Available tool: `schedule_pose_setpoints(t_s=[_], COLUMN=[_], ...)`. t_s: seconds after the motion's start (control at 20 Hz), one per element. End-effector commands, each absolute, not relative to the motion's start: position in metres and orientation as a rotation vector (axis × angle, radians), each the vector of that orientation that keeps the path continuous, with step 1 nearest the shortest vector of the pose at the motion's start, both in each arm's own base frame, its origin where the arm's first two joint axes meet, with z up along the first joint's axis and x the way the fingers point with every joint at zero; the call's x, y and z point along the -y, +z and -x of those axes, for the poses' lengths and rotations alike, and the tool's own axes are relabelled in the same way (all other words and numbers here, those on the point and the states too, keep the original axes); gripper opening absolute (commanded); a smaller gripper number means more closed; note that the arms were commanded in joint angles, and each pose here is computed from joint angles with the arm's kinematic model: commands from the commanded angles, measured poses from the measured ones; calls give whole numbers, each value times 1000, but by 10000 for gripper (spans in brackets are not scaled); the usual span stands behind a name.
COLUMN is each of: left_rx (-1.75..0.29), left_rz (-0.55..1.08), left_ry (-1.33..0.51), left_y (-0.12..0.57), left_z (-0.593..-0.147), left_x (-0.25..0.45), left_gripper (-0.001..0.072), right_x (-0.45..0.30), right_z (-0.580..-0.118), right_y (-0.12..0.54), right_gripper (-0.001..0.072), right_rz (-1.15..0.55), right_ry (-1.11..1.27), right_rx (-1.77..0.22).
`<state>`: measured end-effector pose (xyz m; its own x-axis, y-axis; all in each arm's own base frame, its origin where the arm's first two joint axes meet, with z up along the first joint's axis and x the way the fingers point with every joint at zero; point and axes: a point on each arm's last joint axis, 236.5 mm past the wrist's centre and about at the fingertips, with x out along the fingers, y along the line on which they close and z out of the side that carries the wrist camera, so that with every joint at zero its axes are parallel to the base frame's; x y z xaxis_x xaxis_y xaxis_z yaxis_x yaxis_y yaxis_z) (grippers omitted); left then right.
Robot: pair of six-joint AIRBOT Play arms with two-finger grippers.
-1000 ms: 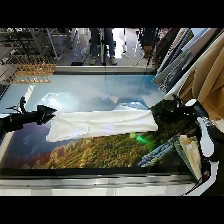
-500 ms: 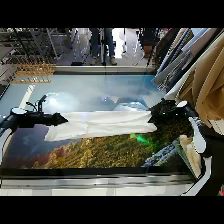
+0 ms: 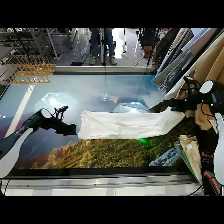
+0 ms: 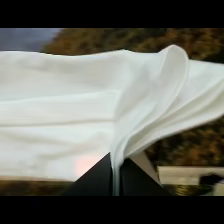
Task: Fold the clothes and pants, and hang the long-sleeved shirts on hangers.
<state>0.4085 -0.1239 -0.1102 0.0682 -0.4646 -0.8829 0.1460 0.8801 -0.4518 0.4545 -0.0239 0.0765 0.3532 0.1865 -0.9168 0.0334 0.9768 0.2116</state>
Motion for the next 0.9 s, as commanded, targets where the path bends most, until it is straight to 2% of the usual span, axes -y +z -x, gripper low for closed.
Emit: schedule_pose_setpoints(t_s=[0.0, 0.1, 0.25, 0.45, 0.5, 0.55, 0.6, 0.7, 0.85], left_rx=[-1376, -1286, -1169, -1045, -1037, -1041, -1051, -1085, -1125], left_rz=[212, 212, 239, 223, 217, 213, 210, 200, 199], left_ry=[-465, -432, -372, -335, -340, -351, -363, -397, -511], left_y=[-97, -50, 24, 81, 84, 83, 80, 67, 45], left_z=[-421, -437, -434, -425, -424, -424, -424, -424, -426], left_x=[132, 103, 55, 32, 33, 38, 43, 59, 102], left_gripper=[4, 4, 4, 5, 5, 5, 5, 5, 5], right_x=[-119, -210, -348, -468, -481, -486, -478, -429, -297], right_z=[-459, -458, -447, -428, -423, -418, -422, -457, -497], right_y=[135, 142, 126, 40, 20, 15, 22, 58, 108], right_gripper=[11, 11, 12, 18, 205, 428, 514, 490, 489], right_rz=[-334, -304, -291, -339, -329, -297, -240, -152, -154], right_ry=[388, 509, 664, 761, 774, 800, 816, 741, 523], right_rx=[-1061, -993, -884, -912, -958, -990, -988, -933, -944])
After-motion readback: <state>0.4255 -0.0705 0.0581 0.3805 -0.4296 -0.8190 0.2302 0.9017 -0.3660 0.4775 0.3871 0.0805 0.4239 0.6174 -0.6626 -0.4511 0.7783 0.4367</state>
